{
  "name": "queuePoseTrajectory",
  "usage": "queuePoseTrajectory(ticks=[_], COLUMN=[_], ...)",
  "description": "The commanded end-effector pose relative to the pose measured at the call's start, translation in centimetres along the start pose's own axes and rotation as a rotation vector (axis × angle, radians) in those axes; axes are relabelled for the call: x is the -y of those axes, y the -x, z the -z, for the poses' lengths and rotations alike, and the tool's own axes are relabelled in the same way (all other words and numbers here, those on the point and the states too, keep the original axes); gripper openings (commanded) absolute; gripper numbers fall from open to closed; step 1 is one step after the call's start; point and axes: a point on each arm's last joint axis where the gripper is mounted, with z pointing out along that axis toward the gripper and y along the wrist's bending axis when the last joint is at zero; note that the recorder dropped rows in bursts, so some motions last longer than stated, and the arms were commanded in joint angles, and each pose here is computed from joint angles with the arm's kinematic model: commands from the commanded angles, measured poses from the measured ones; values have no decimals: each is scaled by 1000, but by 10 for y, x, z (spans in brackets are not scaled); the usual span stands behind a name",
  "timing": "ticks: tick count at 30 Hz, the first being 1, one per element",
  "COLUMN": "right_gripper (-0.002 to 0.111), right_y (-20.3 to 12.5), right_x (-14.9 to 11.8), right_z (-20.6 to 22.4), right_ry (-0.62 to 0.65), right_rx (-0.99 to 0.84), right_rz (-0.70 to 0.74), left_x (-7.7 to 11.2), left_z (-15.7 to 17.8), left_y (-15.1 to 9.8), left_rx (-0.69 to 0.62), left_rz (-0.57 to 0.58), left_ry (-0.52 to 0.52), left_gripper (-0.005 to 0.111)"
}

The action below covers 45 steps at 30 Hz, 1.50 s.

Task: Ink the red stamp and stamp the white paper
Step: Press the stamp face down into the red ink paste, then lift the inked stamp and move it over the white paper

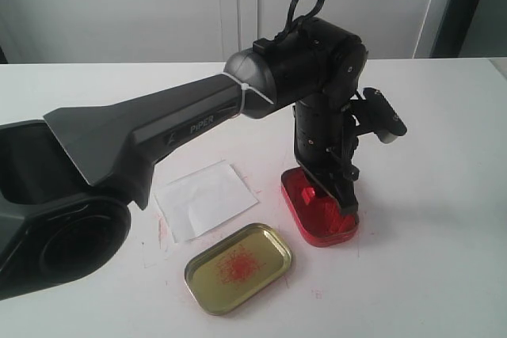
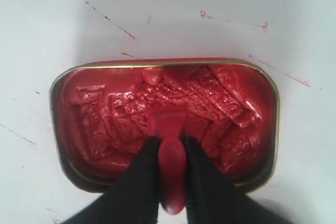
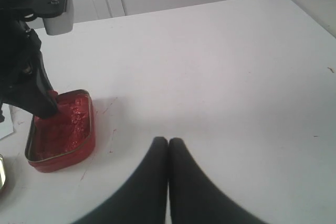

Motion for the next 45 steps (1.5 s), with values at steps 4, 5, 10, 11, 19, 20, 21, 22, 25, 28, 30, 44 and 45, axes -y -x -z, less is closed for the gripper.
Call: queuePoseTrajectory(ticks=[4,5,10,11,19,20,21,22,25,28,30,44,45], right_gripper=[0,0,0,0,0,0,0,0,0,0,0,0,0], right_y=[0,0,0,0,0,0,0,0,0,0,0,0,0], right_x=[0,0,0,0,0,0,0,0,0,0,0,0,0], right_z=[0,0,0,0,0,0,0,0,0,0,0,0,0], right_ry=[8,8,8,8,8,8,8,8,8,8,8,8,8], right_rx=[11,11,11,11,11,11,11,11,11,11,11,11,11], right_rz=[-2,-2,-2,-2,-2,-2,-2,-2,-2,-2,-2,-2,-2], left_x=[2,2,2,2,-7,-11,-20,-28,-49,-60,-64,-76,-75], left_z=[9,9,12,12,28,28,29,30,34,38,39,45,45], left_y=[-4,-4,-4,-3,-10,-13,-19,-23,-36,-44,-47,-79,-83], left_rx=[-29,-29,-24,-22,-33,-44,-43,-41,-34,-27,-26,-85,-100], left_rz=[2,2,14,30,98,117,158,188,263,310,322,404,408], left_ry=[-19,-19,-16,-16,3,-1,2,2,1,6,5,-25,-30], left_gripper=[0,0,0,0,0,0,0,0,0,0,0,0,0])
